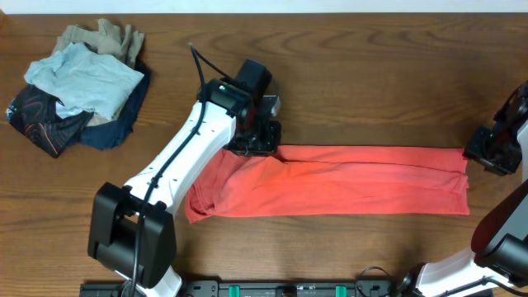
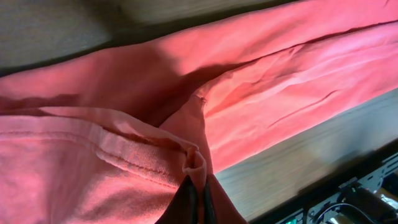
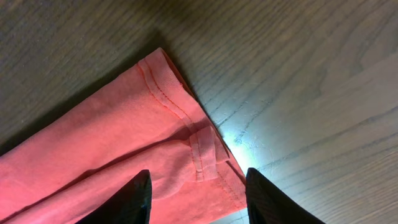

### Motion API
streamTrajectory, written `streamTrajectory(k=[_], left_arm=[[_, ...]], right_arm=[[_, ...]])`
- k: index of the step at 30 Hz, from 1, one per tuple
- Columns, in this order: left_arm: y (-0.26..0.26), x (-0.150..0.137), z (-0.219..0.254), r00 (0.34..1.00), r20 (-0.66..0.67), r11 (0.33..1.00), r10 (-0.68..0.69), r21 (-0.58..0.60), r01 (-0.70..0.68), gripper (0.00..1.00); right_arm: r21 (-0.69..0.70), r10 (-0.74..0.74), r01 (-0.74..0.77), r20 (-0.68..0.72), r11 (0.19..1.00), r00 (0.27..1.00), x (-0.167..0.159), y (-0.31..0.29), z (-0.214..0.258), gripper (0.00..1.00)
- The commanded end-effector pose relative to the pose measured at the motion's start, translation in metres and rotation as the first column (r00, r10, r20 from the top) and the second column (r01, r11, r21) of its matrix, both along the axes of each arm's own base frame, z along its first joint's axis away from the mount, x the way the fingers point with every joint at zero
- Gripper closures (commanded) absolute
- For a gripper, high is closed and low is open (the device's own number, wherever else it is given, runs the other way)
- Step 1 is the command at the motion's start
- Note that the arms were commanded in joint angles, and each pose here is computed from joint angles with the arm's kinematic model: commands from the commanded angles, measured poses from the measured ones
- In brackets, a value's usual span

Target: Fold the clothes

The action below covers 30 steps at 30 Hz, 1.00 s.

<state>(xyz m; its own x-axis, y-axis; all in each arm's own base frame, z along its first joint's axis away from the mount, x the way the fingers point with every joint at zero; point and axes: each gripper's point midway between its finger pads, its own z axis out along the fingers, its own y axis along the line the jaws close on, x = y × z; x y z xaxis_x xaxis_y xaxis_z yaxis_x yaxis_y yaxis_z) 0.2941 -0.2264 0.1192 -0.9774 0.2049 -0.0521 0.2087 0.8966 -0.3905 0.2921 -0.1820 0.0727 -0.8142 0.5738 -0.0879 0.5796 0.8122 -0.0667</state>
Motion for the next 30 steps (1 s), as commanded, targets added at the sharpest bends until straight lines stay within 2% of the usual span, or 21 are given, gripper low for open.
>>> streamTrajectory(k=[1,7,12,20,27,29,30], left_arm=[[-0.002,-0.003,-0.010,0.999,-0.011,0.999,-0.031,0.027,0.031,0.94],[-0.006,-0.001,-0.024,0.999,-0.014,0.998,-0.046,0.039,0.046,0.93],[-0.007,-0.003,-0.043,0.997,-0.056,0.997,-0.048,0.058,0.051,0.89],[-0.017,-0.005,-0.063,0.994,-0.078,0.995,-0.073,0.068,0.078,0.89],[-0.047,-0.014,-0.064,0.983,-0.029,0.983,-0.181,0.031,0.182,0.89],[-0.054,-0.020,-0.064,0.973,-0.017,0.973,-0.229,0.028,0.229,0.85],[-0.057,-0.023,-0.064,0.971,-0.015,0.970,-0.240,0.028,0.240,0.78]], right_arm=[[-0.007,-0.001,0.001,0.020,1.000,1.000,0.000,-0.002,0.007,0.53],[-0.008,-0.001,0.001,0.021,1.000,1.000,0.000,-0.002,0.007,0.52],[-0.007,-0.001,0.001,0.020,1.000,1.000,0.000,-0.002,0.007,0.52],[-0.007,-0.001,0.001,0.020,1.000,1.000,0.000,-0.002,0.007,0.52],[-0.007,-0.001,0.001,0.020,1.000,1.000,0.000,-0.002,0.007,0.52],[-0.007,-0.001,0.001,0.020,1.000,1.000,0.000,-0.002,0.007,0.51],[-0.007,-0.001,0.001,0.020,1.000,1.000,0.000,-0.002,0.007,0.51]])
